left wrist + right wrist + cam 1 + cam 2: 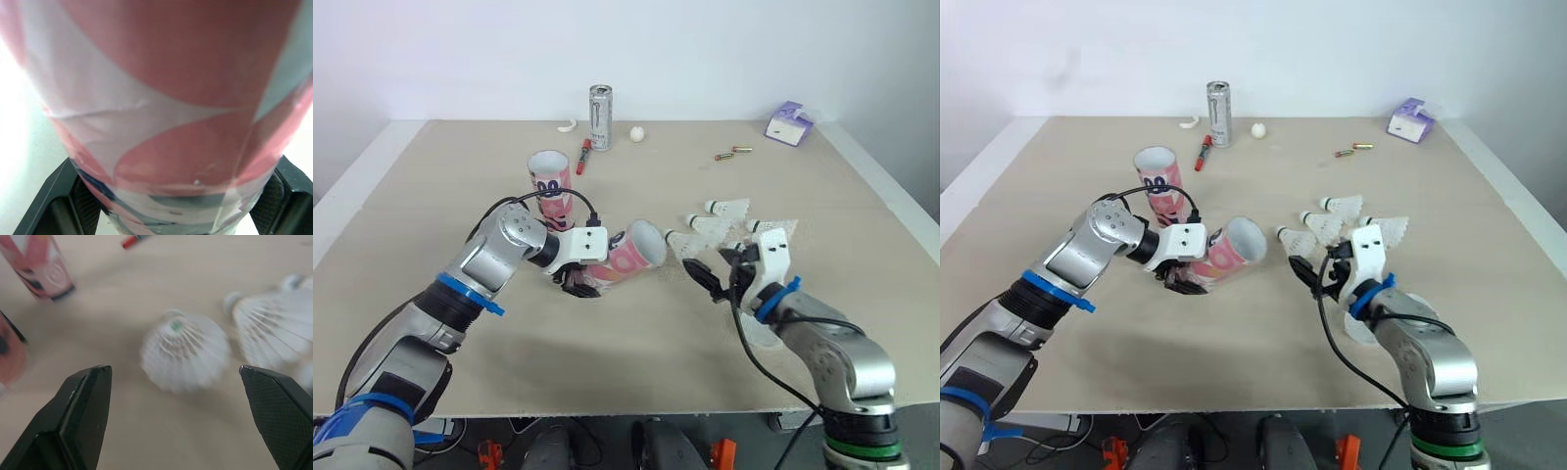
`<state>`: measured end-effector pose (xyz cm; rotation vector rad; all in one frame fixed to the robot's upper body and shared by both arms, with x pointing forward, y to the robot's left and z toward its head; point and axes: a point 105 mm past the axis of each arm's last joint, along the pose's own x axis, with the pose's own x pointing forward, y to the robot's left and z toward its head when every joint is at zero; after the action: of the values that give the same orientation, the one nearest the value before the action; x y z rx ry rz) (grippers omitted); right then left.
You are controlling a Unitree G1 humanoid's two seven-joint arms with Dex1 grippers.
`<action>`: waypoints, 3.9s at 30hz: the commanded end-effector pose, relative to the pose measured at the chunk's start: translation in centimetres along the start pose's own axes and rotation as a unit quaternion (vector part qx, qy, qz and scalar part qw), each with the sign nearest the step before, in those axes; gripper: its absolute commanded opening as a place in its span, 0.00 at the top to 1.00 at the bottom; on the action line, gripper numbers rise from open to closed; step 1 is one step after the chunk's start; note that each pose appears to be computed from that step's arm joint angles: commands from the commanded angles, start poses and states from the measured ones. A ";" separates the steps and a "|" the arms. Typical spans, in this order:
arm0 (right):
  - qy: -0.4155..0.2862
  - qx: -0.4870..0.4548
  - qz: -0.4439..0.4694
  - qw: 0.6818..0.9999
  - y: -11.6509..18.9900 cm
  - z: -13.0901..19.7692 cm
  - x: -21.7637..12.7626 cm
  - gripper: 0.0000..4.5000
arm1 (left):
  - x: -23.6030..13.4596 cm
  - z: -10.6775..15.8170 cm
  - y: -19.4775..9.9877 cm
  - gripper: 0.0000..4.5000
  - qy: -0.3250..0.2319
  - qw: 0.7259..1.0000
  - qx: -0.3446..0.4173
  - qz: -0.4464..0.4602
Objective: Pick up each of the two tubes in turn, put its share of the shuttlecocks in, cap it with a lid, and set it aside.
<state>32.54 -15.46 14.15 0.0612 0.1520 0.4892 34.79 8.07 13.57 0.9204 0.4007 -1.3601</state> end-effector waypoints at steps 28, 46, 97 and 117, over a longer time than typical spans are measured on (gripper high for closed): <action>0.016 0.075 -0.023 0.997 -0.4 0.5 6.8 0.61 | 0.3 -0.5 -0.3 0.22 0.007 1.000 -0.018 0.008; -0.062 -0.125 0.065 0.988 3.4 8.9 1.5 0.98 | 0.7 -0.7 -0.5 0.22 0.005 1.000 -0.023 0.004; 0.152 -0.277 0.200 0.928 -0.9 4.6 -10.5 0.01 | 2.8 5.0 -1.9 0.22 -0.236 0.969 -0.070 -0.013; 0.252 -0.239 0.146 0.926 -5.3 2.3 -10.8 0.01 | 8.3 5.1 -5.1 0.22 -0.342 0.936 -0.037 0.066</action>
<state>25.65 -25.51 16.37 -0.5164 0.5559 0.8183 30.40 -0.70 8.53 0.3587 -0.1274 -1.4312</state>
